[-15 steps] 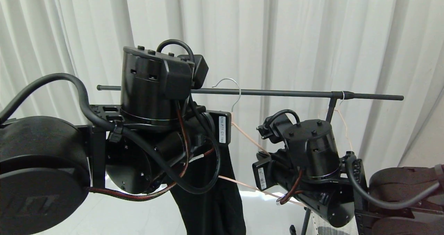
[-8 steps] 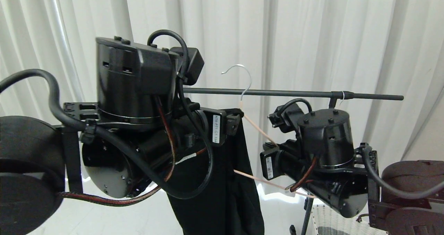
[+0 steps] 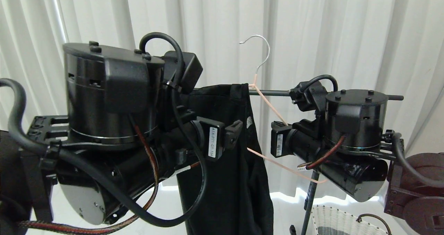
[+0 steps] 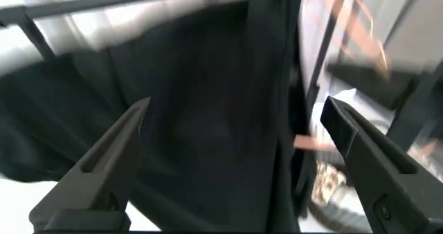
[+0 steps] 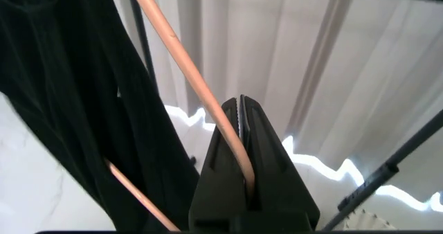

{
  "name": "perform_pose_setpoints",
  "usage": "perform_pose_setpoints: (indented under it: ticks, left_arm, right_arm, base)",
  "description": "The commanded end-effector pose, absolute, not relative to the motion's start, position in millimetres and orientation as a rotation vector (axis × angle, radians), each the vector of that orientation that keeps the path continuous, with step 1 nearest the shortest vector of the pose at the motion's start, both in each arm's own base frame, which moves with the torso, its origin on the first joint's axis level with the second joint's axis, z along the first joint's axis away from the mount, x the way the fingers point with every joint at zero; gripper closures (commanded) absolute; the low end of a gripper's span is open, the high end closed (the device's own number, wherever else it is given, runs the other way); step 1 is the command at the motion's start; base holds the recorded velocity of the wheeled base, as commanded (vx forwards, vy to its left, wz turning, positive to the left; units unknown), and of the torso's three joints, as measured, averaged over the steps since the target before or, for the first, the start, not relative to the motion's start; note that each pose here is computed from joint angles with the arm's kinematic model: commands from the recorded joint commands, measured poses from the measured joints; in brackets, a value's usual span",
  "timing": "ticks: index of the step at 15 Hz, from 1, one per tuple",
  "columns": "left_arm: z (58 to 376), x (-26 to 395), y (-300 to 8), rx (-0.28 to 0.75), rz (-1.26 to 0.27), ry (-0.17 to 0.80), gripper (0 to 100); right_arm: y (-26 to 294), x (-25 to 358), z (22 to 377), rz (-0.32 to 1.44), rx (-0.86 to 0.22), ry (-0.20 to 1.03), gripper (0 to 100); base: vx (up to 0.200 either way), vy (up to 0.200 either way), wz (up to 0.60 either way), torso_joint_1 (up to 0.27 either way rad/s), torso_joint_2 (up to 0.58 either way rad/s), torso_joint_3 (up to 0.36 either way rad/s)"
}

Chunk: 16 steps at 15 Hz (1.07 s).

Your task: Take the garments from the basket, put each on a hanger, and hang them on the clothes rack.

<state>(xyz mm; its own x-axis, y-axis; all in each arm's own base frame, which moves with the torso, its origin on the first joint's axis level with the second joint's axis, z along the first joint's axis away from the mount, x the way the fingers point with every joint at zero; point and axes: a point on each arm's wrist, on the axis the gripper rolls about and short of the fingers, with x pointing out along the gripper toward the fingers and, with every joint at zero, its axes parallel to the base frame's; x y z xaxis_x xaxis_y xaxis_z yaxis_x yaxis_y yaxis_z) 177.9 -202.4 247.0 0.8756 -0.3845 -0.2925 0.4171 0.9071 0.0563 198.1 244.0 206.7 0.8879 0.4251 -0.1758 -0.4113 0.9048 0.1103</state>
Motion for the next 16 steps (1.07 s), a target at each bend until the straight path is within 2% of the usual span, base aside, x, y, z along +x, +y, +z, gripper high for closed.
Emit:
perform_pose_setpoints:
  ticks: [1, 4, 7, 11, 12, 16]
  left_arm:
    - [241, 164, -187, 0.145, -0.428, 0.288, 0]
    - [245, 137, -144, 0.206, -0.545, 0.217, 0]
    - [242, 137, -110, 0.298, -0.673, 0.167, 0]
    - [241, 139, -111, 0.288, -0.839, 0.153, 0]
    - [237, 135, -115, 0.279, -0.953, 0.155, 0]
    - [227, 136, -131, 0.276, -1.104, 0.199, 0]
  right_arm:
    - [232, 196, 206, 0.421, 0.064, 0.182, 100]
    - [211, 182, 192, 0.434, 0.031, 0.146, 100]
    - [193, 166, 180, 0.492, -0.006, 0.143, 100]
    - [176, 145, 173, 0.600, -0.063, 0.139, 100]
    - [171, 140, 173, 0.626, -0.088, 0.129, 100]
    - [172, 124, 170, 0.691, -0.103, 0.129, 100]
  base:
    - [0.000, 0.000, 0.00, 0.000, 0.00, 0.000]
    - [0.000, 0.000, 0.00, 0.000, 0.00, 0.000]
    - [0.000, 0.000, 0.00, 0.000, 0.00, 0.000]
    - [0.000, 0.000, 0.00, 0.000, 0.00, 0.000]
    - [0.000, 0.000, 0.00, 0.000, 0.00, 0.000]
    - [0.000, 0.000, 0.00, 0.000, 0.00, 0.000]
